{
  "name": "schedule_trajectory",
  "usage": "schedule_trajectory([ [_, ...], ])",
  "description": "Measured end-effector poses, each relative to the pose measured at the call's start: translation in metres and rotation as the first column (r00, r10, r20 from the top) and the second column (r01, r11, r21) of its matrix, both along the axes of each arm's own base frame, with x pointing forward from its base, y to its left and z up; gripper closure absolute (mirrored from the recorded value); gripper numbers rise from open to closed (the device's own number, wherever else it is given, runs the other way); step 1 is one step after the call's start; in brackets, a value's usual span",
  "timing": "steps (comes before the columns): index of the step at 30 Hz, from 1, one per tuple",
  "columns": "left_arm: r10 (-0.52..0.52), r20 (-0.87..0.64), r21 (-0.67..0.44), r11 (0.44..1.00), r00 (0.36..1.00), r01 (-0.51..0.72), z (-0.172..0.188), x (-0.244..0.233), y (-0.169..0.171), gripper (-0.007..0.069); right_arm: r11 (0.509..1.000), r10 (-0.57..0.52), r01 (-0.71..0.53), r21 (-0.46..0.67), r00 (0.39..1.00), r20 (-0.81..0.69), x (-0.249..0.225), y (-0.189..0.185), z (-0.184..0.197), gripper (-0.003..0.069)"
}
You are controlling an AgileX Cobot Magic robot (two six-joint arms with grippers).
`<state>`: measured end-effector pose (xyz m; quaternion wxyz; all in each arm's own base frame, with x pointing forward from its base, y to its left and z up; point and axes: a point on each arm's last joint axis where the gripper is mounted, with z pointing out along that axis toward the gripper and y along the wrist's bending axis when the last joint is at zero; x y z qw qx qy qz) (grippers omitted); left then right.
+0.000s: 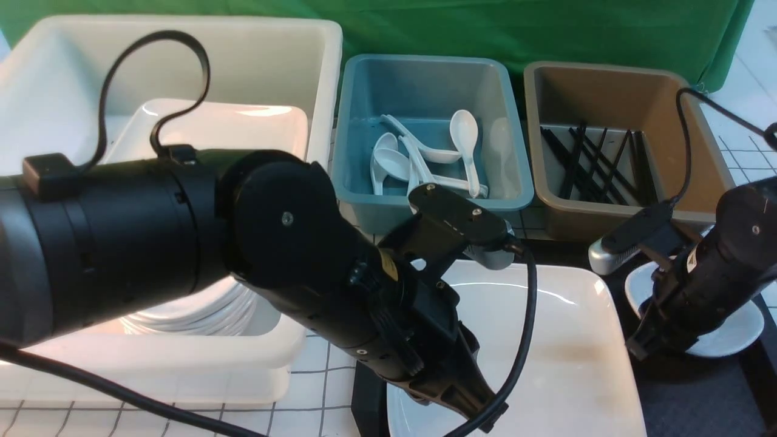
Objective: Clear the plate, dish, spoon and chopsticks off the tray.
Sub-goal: Use the right arm to grab a small plate from the dinner plate, then use the right arm to put the small plate into the large storage box on the left
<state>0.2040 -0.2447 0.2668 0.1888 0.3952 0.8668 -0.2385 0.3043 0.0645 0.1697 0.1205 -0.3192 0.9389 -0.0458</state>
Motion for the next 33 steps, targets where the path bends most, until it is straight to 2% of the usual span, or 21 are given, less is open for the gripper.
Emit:
schedule_trajectory([
  [3, 0.014, 0.016, -0.019, 1.000, 1.000, -0.014, 0.001, 0.002, -0.001, 0.0628, 1.000, -0.005, 0.005, -0.002, 1.000, -0.007, -0.003, 0.000, 0.011, 0.0508],
  [6, 0.052, 0.045, -0.070, 0.996, 0.998, -0.049, 0.004, 0.006, -0.004, 0.0628, 1.000, -0.002, 0.001, 0.007, 0.999, 0.032, -0.012, 0.003, 0.040, 0.0586],
  [8, 0.071, 0.057, -0.093, 0.993, 0.996, -0.065, 0.006, 0.008, -0.005, 0.0628, 1.000, -0.002, 0.001, 0.018, 0.999, 0.053, -0.017, 0.005, 0.051, 0.0606],
  [12, 0.131, 0.128, -0.169, 0.980, 0.983, -0.109, 0.012, 0.016, -0.009, 0.0628, 0.996, 0.004, -0.015, 0.089, 0.993, 0.117, -0.036, 0.019, 0.094, 0.0619],
  [15, 0.139, 0.178, -0.199, 0.975, 0.974, -0.103, 0.024, 0.023, -0.010, 0.0628, 0.979, 0.014, -0.059, 0.194, 0.974, 0.225, -0.049, 0.033, 0.138, 0.0620],
  [16, 0.140, 0.181, -0.202, 0.974, 0.974, -0.102, 0.025, 0.023, -0.010, 0.0628, 0.979, 0.017, -0.063, 0.195, 0.973, 0.229, -0.050, 0.034, 0.140, 0.0620],
  [17, 0.158, 0.199, -0.221, 0.969, 0.967, -0.113, 0.039, 0.030, -0.007, 0.0628, 0.953, 0.019, -0.103, 0.286, 0.959, 0.282, -0.057, 0.046, 0.166, 0.0620],
  [18, 0.162, 0.202, -0.223, 0.968, 0.966, -0.116, 0.040, 0.031, -0.006, 0.0628, 0.952, 0.026, -0.110, 0.285, 0.958, 0.285, -0.058, 0.047, 0.166, 0.0620],
  [20, 0.219, 0.256, -0.242, 0.958, 0.942, -0.157, 0.072, 0.046, 0.015, 0.0628, 0.893, 0.092, -0.233, 0.385, 0.932, 0.349, -0.067, 0.073, 0.198, 0.0620],
  [21, 0.220, 0.257, -0.235, 0.959, 0.941, -0.160, 0.071, 0.048, 0.016, 0.0628, 0.890, 0.089, -0.233, 0.393, 0.932, 0.352, -0.067, 0.073, 0.200, 0.0620],
  [22, 0.271, 0.296, -0.243, 0.949, 0.916, -0.202, 0.093, 0.054, 0.038, 0.0628, 0.849, 0.149, -0.316, 0.423, 0.911, 0.384, -0.074, 0.092, 0.213, 0.0620],
  [23, 0.278, 0.300, -0.243, 0.947, 0.913, -0.209, 0.095, 0.055, 0.041, 0.0628, 0.842, 0.153, -0.326, 0.430, 0.908, 0.389, -0.074, 0.095, 0.215, 0.0620],
  [24, 0.341, 0.333, -0.231, 0.933, 0.879, -0.275, 0.111, 0.058, 0.068, 0.0628, 0.809, 0.199, -0.384, 0.445, 0.891, 0.408, -0.078, 0.112, 0.223, 0.0620],
  [25, 0.343, 0.333, -0.234, 0.932, 0.878, -0.276, 0.113, 0.059, 0.071, 0.0628, 0.801, 0.210, -0.399, 0.447, 0.886, 0.414, -0.080, 0.116, 0.226, 0.0620],
  [29, 0.508, 0.349, -0.192, 0.861, 0.787, -0.471, 0.139, 0.047, 0.153, 0.0628, 0.725, 0.321, -0.513, 0.459, 0.842, 0.435, -0.083, 0.169, 0.234, 0.0620],
  [33, 0.644, 0.351, -0.209, 0.762, 0.680, -0.613, 0.150, 0.020, 0.203, 0.0628, 0.673, 0.402, -0.579, 0.460, 0.809, 0.430, -0.077, 0.226, 0.222, 0.0620],
])
